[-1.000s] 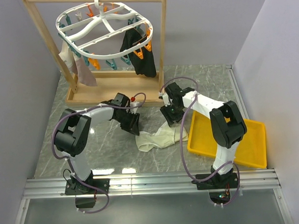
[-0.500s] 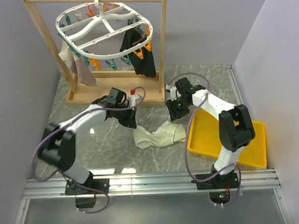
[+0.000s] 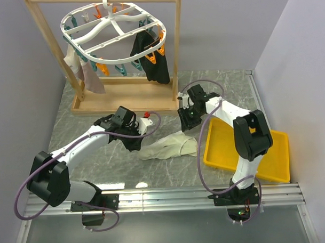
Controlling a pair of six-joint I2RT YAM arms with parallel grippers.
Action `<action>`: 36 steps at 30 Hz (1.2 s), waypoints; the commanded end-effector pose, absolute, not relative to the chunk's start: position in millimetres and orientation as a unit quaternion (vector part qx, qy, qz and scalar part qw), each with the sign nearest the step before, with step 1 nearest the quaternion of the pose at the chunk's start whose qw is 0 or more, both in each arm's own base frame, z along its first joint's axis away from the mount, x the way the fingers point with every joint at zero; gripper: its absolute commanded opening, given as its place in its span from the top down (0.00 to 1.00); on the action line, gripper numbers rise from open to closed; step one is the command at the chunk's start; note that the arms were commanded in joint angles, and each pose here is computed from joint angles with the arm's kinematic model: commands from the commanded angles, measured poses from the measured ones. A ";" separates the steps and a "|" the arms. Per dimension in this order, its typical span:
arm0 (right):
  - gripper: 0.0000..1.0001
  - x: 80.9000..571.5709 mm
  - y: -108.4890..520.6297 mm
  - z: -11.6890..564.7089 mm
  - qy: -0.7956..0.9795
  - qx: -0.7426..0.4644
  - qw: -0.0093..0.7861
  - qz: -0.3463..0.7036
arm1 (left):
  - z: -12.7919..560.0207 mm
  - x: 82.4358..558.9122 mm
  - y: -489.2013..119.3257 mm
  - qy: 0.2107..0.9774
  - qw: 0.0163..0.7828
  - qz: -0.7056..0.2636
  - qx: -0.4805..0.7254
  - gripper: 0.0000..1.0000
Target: Clip the underwear to the hanger
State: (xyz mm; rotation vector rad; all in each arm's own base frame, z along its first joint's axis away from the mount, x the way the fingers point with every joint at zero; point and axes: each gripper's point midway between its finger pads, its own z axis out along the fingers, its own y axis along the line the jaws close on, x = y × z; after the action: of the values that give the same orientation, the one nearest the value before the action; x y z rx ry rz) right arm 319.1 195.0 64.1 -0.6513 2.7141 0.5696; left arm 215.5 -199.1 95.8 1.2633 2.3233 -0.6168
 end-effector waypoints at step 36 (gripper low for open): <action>1.00 349.2 208.9 107.1 0.924 -0.249 0.251 0.147 | 120.8 232.0 -204.3 0.828 0.265 -0.215 0.444 1.00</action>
State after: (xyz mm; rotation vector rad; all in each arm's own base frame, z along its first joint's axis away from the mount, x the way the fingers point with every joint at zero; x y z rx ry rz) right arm 328.8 213.7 33.8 -0.6907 2.7278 0.3655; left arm 220.0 -197.7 88.9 1.2606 2.3404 -0.5837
